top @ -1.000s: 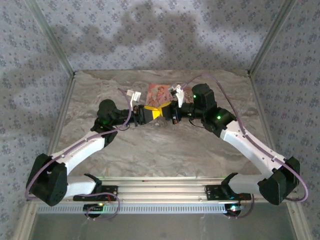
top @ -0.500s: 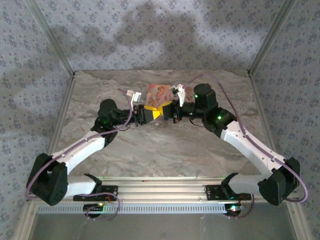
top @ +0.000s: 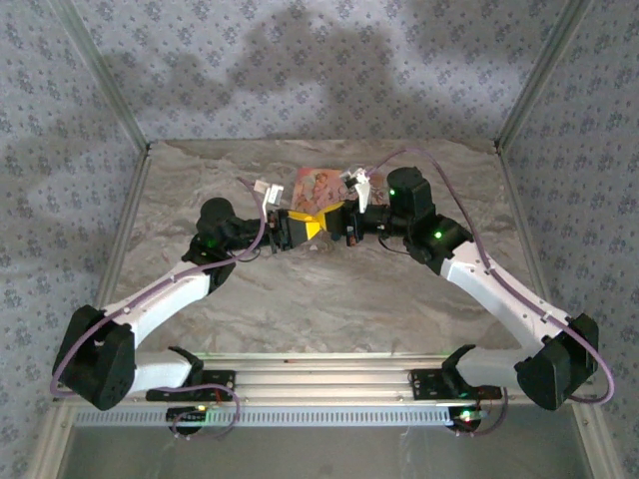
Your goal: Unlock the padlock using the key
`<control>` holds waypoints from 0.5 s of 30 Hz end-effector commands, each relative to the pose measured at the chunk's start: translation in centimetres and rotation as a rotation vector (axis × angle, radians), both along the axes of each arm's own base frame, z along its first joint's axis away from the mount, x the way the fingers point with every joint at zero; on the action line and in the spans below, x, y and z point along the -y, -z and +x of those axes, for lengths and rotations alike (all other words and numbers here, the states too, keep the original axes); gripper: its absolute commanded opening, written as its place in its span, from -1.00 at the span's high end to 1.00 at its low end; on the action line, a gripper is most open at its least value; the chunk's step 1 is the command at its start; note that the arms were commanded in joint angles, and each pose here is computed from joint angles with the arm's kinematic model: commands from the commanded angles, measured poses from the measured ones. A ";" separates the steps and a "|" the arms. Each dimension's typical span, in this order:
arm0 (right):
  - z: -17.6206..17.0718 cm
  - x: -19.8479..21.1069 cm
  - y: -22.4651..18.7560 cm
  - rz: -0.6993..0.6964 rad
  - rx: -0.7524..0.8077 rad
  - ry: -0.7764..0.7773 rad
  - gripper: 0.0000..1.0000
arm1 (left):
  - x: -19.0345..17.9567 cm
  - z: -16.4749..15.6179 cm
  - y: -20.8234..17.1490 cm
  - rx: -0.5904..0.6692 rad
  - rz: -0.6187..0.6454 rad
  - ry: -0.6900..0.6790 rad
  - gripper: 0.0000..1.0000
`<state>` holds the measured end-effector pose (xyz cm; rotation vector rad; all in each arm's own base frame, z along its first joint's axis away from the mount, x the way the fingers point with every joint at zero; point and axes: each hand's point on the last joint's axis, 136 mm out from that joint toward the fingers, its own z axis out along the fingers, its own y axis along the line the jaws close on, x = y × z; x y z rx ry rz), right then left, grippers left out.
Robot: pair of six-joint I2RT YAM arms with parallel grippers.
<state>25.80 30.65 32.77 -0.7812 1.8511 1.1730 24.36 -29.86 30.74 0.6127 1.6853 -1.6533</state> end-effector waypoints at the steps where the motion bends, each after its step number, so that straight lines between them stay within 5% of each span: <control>1: -0.3 -0.2 -1.4 0.045 0.025 -0.018 1.00 | 0.6 -0.6 0.5 0.023 0.016 0.030 0.16; 15: -0.3 -0.3 -1.3 0.058 0.004 -0.037 1.00 | 0.6 -0.7 0.8 0.025 0.029 0.036 0.45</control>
